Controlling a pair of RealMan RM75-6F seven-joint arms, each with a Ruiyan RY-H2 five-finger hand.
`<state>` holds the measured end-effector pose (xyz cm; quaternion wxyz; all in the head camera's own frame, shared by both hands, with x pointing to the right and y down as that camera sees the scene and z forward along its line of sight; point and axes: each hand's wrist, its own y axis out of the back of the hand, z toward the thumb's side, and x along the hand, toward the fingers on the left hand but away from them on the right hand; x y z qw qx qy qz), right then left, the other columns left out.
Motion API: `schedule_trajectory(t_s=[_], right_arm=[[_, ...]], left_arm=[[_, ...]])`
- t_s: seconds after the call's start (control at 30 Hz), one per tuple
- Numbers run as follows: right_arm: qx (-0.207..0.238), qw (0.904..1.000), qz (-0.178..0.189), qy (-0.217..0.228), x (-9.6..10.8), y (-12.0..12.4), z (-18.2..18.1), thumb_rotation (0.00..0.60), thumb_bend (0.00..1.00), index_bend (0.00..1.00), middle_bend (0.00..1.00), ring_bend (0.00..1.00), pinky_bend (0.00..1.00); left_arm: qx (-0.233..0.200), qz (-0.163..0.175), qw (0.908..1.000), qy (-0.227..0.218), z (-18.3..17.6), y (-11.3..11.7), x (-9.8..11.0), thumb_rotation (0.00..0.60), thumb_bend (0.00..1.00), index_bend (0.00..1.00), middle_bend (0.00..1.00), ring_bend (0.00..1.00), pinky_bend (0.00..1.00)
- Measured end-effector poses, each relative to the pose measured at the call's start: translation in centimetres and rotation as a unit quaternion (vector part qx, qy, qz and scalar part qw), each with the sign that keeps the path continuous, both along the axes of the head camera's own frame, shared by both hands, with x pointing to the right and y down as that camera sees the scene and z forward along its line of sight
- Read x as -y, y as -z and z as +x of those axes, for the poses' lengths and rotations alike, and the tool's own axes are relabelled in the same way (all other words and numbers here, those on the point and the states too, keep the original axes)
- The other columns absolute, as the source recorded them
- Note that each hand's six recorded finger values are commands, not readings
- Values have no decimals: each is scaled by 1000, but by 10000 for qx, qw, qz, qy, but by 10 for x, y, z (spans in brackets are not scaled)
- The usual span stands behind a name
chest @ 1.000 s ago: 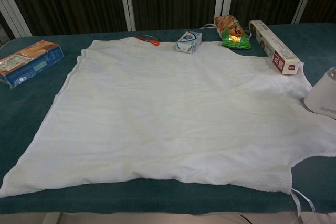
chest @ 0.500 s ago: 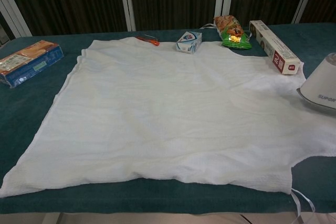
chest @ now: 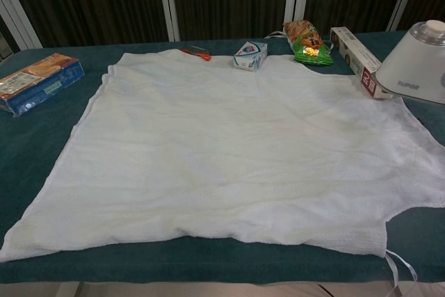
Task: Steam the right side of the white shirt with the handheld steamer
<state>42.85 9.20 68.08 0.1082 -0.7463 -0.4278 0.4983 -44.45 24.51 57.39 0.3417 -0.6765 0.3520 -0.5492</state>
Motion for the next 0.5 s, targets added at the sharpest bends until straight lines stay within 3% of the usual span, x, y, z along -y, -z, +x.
schedule_trajectory(t_s=[0.13, 0.27, 0.5], right_arm=[[-119, 9995, -95, 271, 21, -11, -31, 600, 795, 1000, 951, 951, 1000], [48, 9985, -246, 483, 37, -28, -84, 600, 802, 1000, 957, 958, 1000], [310, 9966, -474, 594, 37, -44, -131, 600, 806, 1000, 957, 958, 1000]], left_arm=[[-13, 0, 10000, -12, 1, -1, 2, 600, 9, 43, 50, 0, 69], [-23, -22, 10000, -5, 0, -3, 4, 600, 9, 43, 51, 0, 69], [-33, -63, 10000, 8, -1, -5, 6, 600, 9, 43, 50, 0, 69]])
